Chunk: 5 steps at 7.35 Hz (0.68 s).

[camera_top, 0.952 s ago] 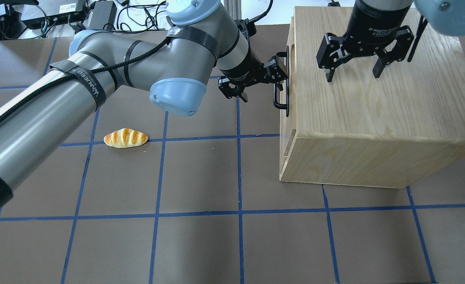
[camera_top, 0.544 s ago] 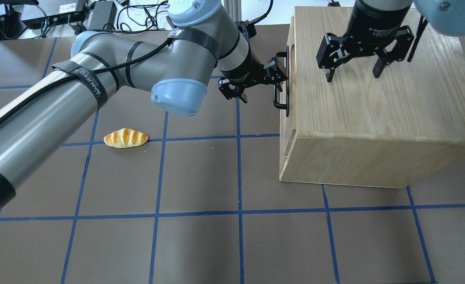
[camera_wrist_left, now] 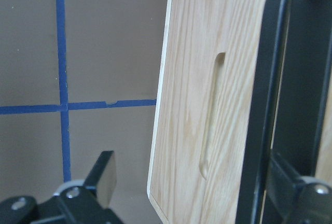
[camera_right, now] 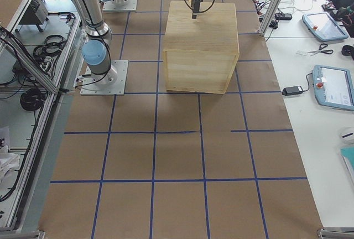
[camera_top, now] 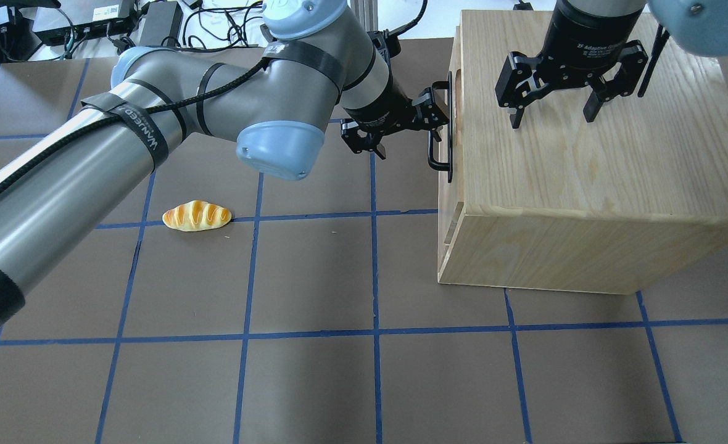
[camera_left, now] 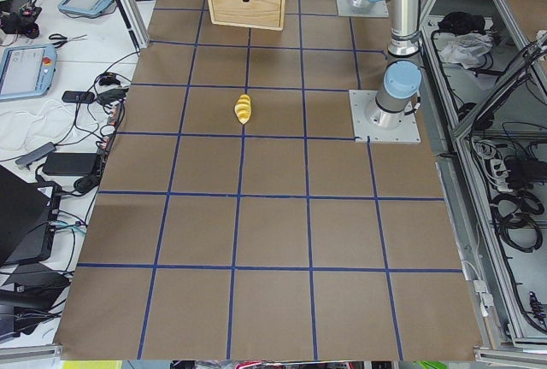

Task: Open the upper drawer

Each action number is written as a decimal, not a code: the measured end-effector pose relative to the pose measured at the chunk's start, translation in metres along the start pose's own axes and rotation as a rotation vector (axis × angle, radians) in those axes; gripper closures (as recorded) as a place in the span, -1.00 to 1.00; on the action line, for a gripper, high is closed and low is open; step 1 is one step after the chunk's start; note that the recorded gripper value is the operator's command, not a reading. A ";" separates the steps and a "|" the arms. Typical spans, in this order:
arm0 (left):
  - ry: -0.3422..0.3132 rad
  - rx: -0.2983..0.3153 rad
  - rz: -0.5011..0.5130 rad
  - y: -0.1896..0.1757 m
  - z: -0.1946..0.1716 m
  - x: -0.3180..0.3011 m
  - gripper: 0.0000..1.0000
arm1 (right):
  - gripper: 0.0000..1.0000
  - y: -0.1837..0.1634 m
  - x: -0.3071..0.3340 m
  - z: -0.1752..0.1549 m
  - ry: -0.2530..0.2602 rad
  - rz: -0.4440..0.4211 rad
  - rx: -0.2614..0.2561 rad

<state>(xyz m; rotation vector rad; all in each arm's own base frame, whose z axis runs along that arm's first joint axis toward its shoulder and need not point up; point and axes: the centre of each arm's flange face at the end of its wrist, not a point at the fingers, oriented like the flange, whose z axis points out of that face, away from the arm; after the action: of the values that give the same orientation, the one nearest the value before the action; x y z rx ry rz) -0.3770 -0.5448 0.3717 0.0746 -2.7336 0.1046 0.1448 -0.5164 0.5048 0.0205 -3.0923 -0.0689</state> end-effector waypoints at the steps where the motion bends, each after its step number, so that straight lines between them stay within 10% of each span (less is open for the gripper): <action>1: -0.008 0.003 0.000 0.000 0.000 -0.001 -1.00 | -1.00 0.000 0.000 0.000 0.000 -0.001 0.000; 5: -0.056 0.032 0.022 -0.002 -0.004 -0.005 -1.00 | -1.00 0.000 0.000 0.000 0.000 0.000 0.000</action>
<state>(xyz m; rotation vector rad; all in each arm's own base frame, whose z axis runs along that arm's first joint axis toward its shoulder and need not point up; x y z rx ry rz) -0.3711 -0.5465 0.3738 0.0572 -2.7895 0.1544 0.1446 -0.5165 0.5050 0.0200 -3.0924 -0.0683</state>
